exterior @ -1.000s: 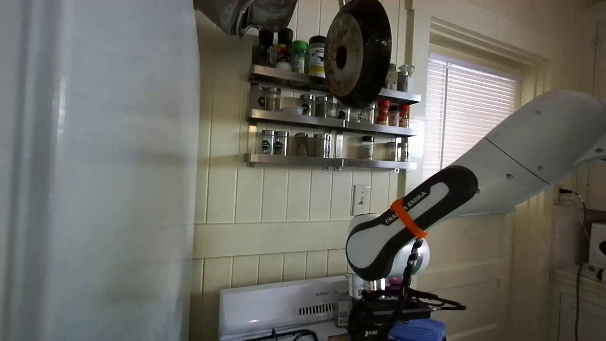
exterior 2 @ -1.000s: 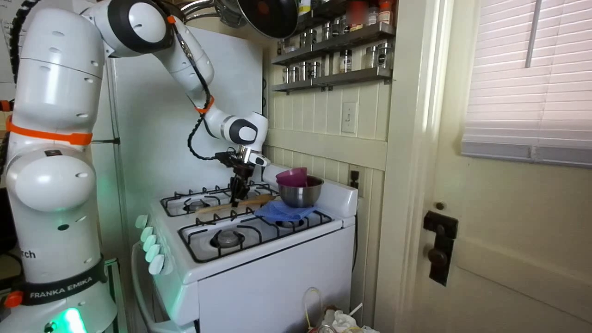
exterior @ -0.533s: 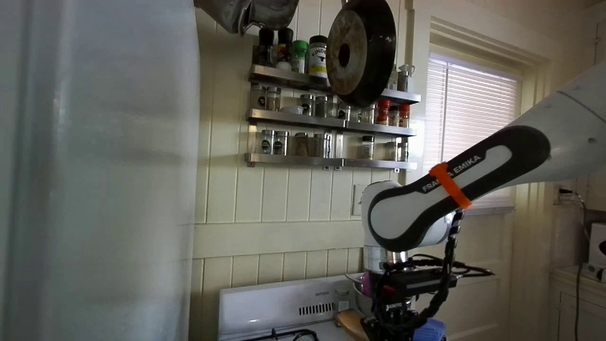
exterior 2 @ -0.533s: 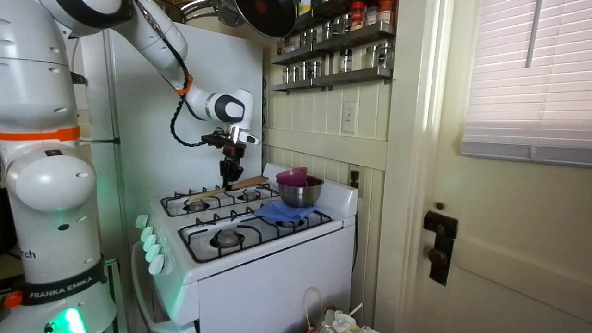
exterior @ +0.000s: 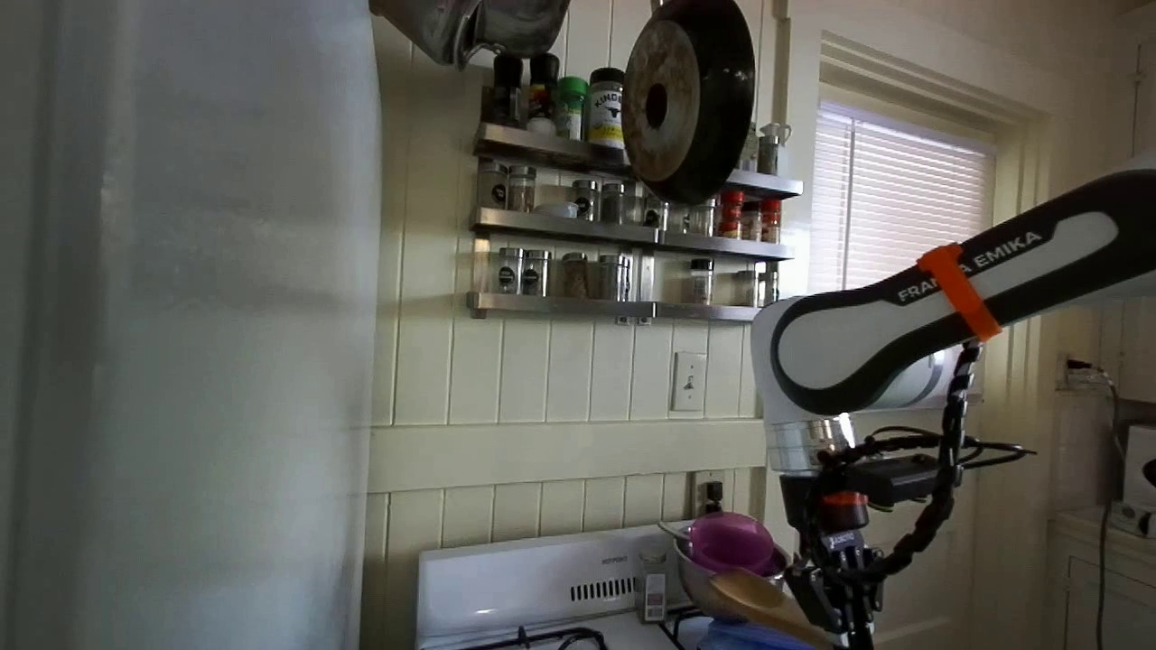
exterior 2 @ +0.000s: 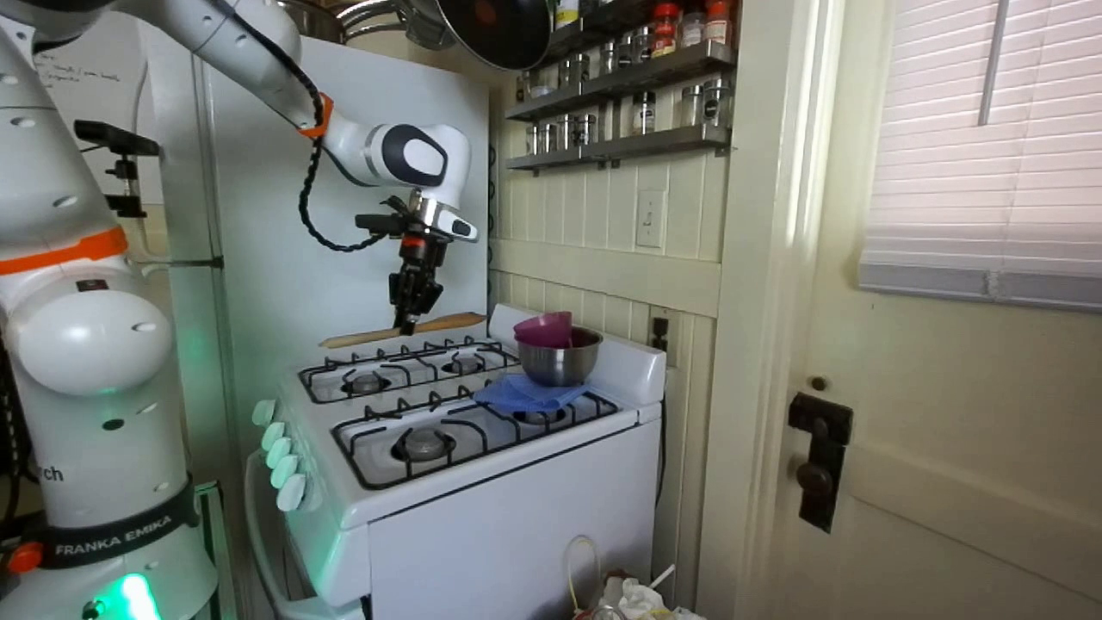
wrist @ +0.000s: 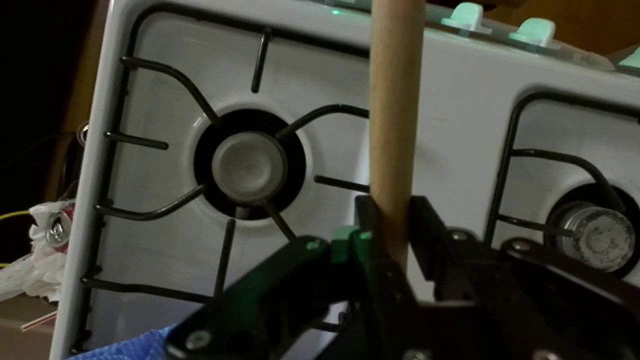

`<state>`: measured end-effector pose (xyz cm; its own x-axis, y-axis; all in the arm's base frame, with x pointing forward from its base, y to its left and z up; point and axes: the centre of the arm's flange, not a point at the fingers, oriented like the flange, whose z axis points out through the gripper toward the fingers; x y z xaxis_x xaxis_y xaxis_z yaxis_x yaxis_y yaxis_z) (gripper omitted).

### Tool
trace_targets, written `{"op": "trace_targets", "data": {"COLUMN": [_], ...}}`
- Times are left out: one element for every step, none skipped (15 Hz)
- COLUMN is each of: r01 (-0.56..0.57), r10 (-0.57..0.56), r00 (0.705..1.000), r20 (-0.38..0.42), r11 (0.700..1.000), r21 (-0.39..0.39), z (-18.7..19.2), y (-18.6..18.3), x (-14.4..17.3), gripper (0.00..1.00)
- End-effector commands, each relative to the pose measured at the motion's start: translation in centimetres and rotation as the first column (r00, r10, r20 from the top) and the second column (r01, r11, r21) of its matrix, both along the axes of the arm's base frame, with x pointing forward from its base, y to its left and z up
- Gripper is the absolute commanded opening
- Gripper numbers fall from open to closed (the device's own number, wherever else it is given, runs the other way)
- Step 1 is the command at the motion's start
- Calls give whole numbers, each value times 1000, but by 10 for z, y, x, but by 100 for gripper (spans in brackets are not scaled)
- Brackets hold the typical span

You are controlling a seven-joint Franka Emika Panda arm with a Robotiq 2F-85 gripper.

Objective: Move the wooden spoon to the right

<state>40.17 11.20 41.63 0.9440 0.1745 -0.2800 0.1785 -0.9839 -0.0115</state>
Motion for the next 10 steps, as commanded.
{"op": "trace_targets", "data": {"r01": [34, 62, 88, 142, 201, 246, 291, 334, 380, 422], "r10": [-34, -62, -88, -142, -202, -248, -293, -338, -384, -427], "r00": [999, 998, 996, 990, 979, 969, 956, 941, 923, 904], "r20": [2, -5, -8, 1, 15, 22, 25, 28, 29, 30], "r11": [999, 998, 996, 990, 979, 967, 954, 939, 920, 900], "r21": [1, 3, 8, 23, 42, 60, 73, 87, 100, 114], "z": [-13, -18, -22, -26, -29, -33, -34, -36, -38, -39], "y": [-28, -36, -42, -51, -58, -66, -74, -82, -92, -100], "x": [-31, -38, -44, -50, -57, -61, -66, -71, -74, -77], "gripper": [5, 5, 5, 5, 5, 5, 5, 5, 5, 5]}}
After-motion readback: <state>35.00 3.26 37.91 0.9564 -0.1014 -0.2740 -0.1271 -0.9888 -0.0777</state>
